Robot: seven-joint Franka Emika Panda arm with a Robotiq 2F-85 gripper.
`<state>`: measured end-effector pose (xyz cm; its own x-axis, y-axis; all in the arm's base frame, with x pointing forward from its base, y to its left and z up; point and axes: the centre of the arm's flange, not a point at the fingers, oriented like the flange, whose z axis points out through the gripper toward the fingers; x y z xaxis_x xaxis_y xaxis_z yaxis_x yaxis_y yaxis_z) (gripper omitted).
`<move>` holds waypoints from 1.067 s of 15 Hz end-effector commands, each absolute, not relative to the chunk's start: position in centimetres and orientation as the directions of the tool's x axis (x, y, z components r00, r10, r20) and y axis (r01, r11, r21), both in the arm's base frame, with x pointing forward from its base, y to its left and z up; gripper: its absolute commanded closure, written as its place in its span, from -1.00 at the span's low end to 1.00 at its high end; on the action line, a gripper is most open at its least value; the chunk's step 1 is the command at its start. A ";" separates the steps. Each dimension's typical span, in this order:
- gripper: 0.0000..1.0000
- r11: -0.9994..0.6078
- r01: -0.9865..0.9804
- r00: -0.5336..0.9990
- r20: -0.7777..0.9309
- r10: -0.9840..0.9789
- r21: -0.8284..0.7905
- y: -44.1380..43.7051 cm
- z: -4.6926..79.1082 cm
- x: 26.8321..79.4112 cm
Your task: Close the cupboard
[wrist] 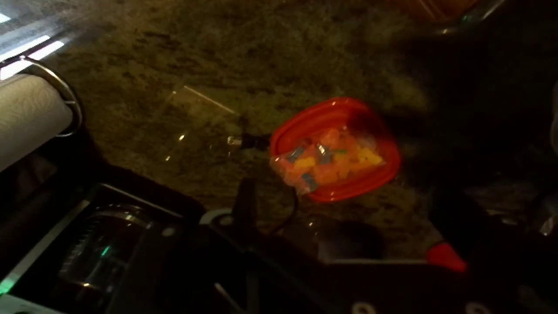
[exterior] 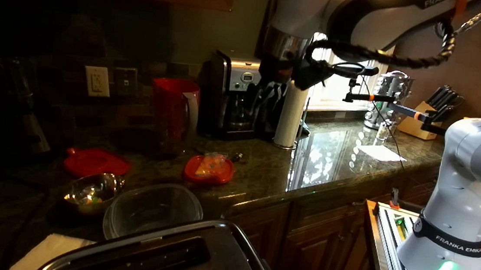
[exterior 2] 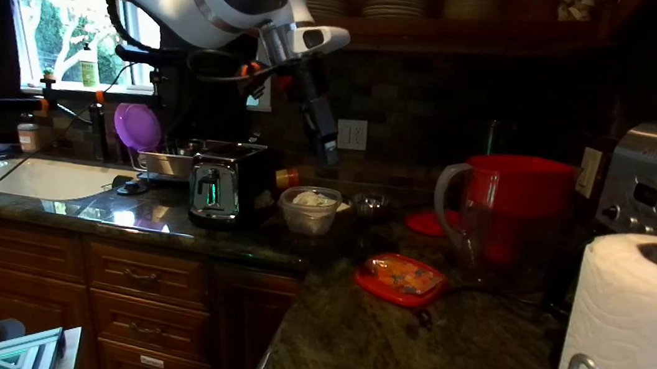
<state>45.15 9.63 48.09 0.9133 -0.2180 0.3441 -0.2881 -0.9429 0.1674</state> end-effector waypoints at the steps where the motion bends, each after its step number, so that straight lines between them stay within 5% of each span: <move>1: -1.00 -0.910 -0.409 0.816 0.472 -0.332 0.066 3.5 54.1 42.9; 6: -1.00 -0.816 -0.577 0.613 0.649 -0.452 -0.023 -3.1 62.0 42.3; 7: -1.00 -0.856 -0.516 0.681 0.601 -0.419 -0.012 -1.9 60.5 42.6; 16: -1.00 -0.820 -0.546 0.492 0.727 -0.479 -0.170 -9.3 70.7 43.7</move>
